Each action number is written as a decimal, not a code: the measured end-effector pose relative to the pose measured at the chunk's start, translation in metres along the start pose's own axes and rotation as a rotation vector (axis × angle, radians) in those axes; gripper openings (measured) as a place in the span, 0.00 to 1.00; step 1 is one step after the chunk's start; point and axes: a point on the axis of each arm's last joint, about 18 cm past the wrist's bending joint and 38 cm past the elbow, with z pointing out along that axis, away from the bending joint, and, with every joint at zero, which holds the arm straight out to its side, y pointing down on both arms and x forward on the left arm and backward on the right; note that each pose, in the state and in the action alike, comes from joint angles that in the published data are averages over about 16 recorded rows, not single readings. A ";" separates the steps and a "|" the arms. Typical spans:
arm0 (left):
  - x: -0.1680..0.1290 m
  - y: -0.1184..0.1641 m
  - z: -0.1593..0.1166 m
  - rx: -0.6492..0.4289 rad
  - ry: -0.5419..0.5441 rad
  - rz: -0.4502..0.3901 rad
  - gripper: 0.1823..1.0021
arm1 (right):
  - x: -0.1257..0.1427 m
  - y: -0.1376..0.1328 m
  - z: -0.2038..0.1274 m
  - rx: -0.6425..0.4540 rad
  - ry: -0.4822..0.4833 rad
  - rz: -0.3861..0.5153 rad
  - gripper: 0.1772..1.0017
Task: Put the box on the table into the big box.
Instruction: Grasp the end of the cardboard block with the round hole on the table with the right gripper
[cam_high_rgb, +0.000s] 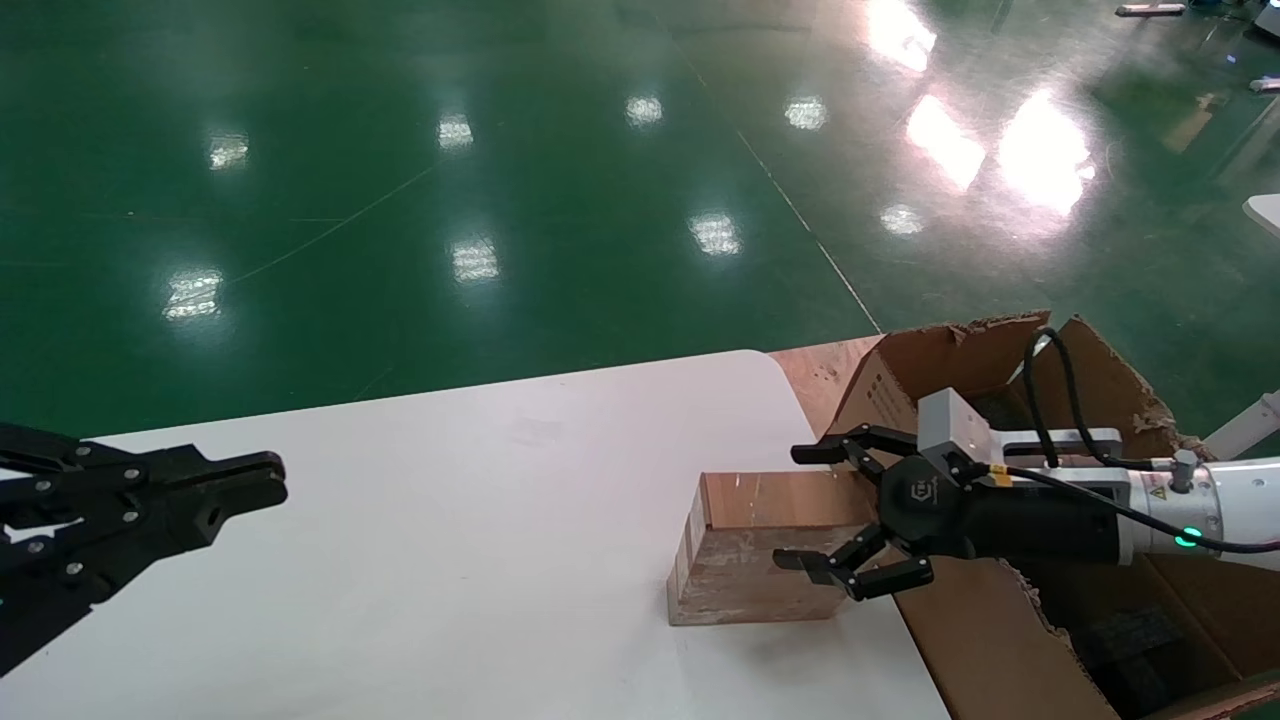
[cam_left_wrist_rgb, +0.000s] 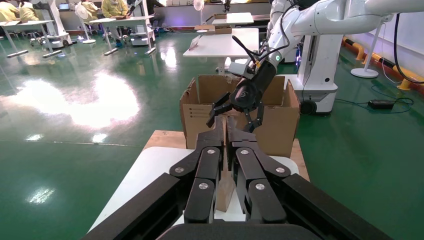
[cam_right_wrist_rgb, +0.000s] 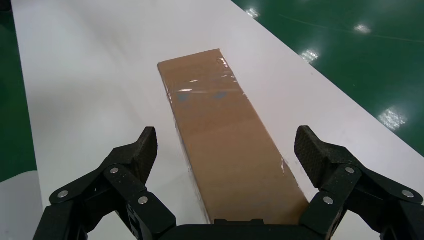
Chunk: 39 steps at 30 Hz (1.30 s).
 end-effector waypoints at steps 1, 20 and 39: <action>0.000 0.000 0.000 0.000 0.000 0.000 0.07 | 0.000 0.000 0.000 -0.001 -0.002 -0.001 1.00; 0.000 0.000 0.000 0.000 0.000 0.000 0.01 | -0.001 -0.005 -0.003 -0.016 -0.023 -0.015 1.00; 0.000 0.000 0.000 0.000 -0.001 0.000 0.10 | -0.001 -0.007 -0.004 -0.015 -0.022 -0.017 0.98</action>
